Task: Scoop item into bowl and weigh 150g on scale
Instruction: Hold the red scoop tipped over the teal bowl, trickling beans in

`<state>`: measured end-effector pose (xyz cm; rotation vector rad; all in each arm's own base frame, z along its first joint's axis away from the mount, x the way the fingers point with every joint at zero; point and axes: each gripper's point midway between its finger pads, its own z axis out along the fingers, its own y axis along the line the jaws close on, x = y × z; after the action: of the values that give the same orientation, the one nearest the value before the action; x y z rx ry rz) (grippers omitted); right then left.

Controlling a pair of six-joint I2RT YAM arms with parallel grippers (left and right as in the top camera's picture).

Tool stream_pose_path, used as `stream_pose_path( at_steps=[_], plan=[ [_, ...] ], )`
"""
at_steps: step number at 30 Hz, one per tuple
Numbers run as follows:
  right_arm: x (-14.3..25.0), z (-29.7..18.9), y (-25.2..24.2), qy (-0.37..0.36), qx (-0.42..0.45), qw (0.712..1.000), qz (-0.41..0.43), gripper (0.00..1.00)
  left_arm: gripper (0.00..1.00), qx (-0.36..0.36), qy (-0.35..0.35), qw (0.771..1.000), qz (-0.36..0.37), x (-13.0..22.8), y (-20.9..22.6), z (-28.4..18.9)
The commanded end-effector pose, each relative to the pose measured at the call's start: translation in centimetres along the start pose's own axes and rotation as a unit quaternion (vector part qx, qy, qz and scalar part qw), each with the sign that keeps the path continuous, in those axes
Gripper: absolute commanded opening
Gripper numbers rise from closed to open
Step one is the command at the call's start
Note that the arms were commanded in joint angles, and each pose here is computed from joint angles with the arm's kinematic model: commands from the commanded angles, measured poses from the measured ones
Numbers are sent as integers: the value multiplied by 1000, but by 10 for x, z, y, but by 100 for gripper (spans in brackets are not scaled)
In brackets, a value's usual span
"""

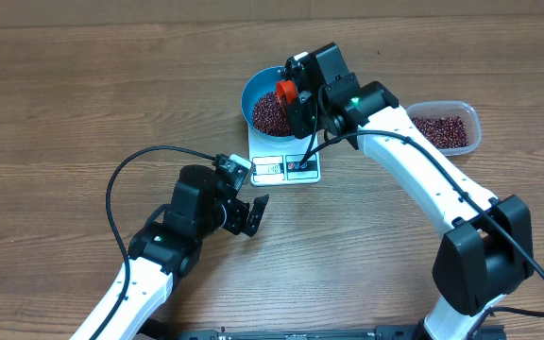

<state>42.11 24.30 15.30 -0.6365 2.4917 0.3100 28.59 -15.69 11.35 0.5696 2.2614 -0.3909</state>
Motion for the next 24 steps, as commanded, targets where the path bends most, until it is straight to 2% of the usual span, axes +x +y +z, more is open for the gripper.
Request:
stream_pose_path(
  at_steps=[1,24],
  plan=[
    [-23,-24,0,-39,12,999,-23,4,100,8,-1,1000,-2,-2,-4,1],
    [-21,-24,-3,-36,21,999,-35,4,99,8,-1,1000,-2,-2,-4,1]
  ],
)
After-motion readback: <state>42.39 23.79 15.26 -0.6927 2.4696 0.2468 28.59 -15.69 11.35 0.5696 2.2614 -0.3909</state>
